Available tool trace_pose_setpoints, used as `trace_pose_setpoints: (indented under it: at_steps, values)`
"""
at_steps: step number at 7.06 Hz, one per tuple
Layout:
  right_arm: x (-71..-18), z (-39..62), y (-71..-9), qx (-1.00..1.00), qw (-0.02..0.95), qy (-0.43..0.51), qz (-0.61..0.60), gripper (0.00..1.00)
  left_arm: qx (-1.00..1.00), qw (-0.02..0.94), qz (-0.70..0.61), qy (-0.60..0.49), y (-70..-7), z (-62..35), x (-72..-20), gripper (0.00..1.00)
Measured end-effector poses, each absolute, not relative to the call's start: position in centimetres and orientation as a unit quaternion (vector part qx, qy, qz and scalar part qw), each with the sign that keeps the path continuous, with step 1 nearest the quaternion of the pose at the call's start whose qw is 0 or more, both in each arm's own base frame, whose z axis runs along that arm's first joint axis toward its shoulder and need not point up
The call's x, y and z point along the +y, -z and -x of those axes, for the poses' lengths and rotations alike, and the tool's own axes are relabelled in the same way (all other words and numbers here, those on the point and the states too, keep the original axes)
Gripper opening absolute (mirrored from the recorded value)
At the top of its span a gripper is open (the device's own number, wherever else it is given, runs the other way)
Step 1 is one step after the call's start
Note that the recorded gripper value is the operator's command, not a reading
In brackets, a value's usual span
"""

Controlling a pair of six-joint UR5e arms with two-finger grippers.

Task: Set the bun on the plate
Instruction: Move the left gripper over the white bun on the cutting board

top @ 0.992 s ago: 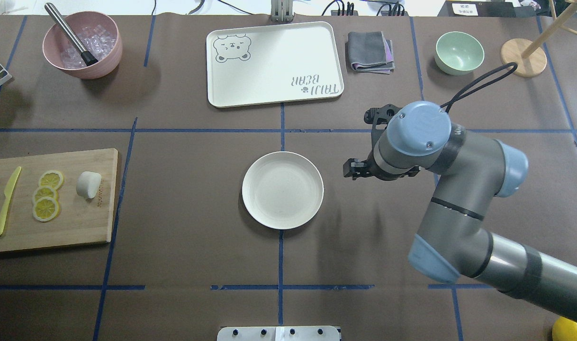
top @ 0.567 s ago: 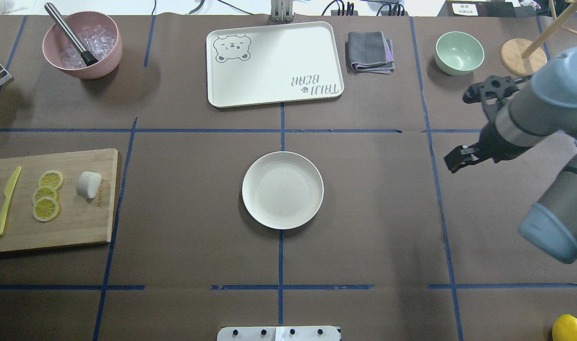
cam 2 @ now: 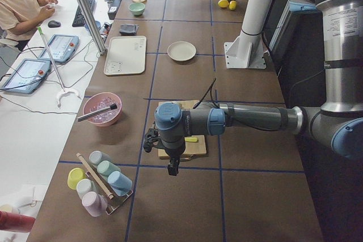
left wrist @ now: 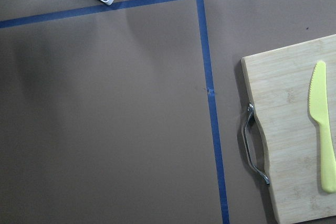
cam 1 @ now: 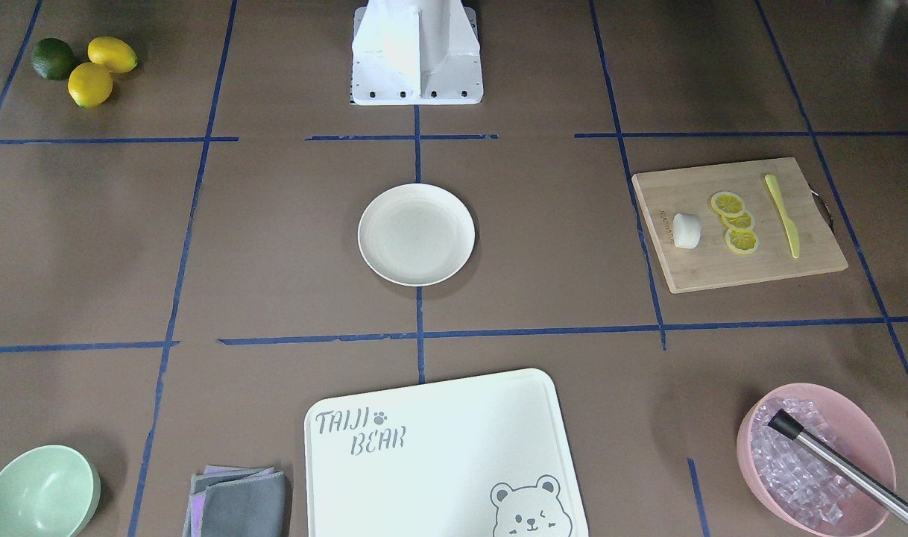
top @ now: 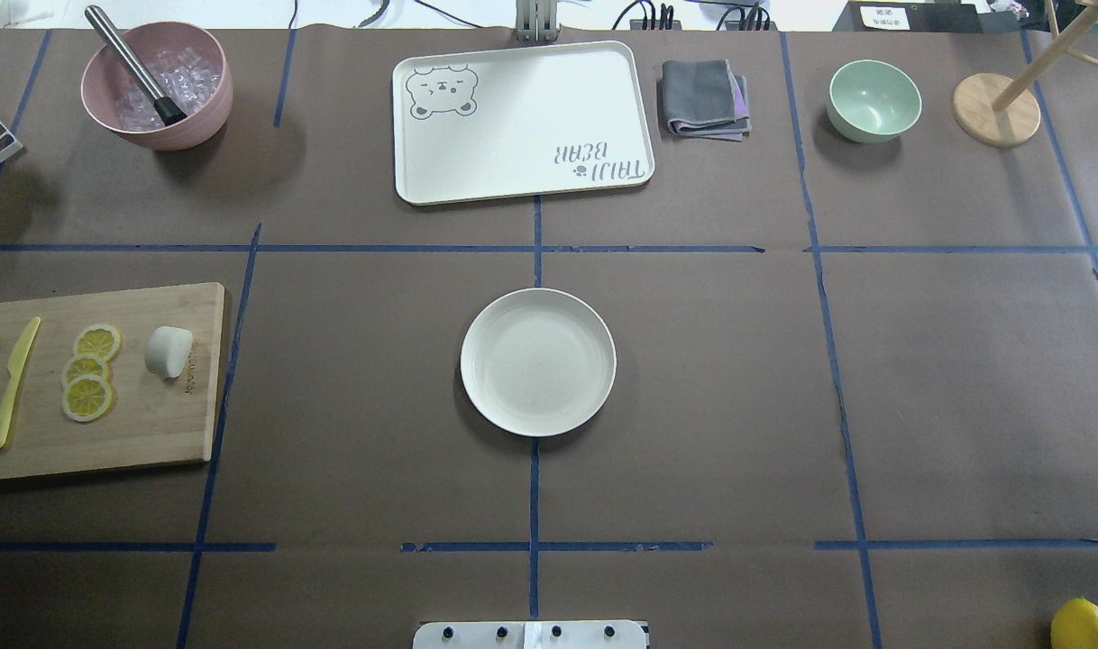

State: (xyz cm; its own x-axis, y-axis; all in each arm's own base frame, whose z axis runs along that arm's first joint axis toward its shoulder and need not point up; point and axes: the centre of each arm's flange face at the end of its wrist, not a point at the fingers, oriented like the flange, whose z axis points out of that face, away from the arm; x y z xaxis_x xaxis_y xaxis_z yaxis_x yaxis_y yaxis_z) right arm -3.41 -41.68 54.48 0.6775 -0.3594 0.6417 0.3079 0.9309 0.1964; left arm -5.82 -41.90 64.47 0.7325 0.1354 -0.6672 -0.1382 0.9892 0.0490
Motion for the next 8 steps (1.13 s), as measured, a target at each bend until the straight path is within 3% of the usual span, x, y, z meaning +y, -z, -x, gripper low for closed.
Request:
trace_pose_setpoints:
  at_steps: [3,8]
  values:
    - [-37.6,-2.9,-60.3,-0.356,0.925,0.129,-0.017,0.99,0.359,0.93,-0.006,-0.075,-63.6,5.8,-42.1,1.0]
    - [-36.7,-5.8,-61.5,-0.374,0.924,0.07,-0.03,1.0,0.393,0.904,-0.115,-0.122,-56.9,3.6,-48.3,1.0]
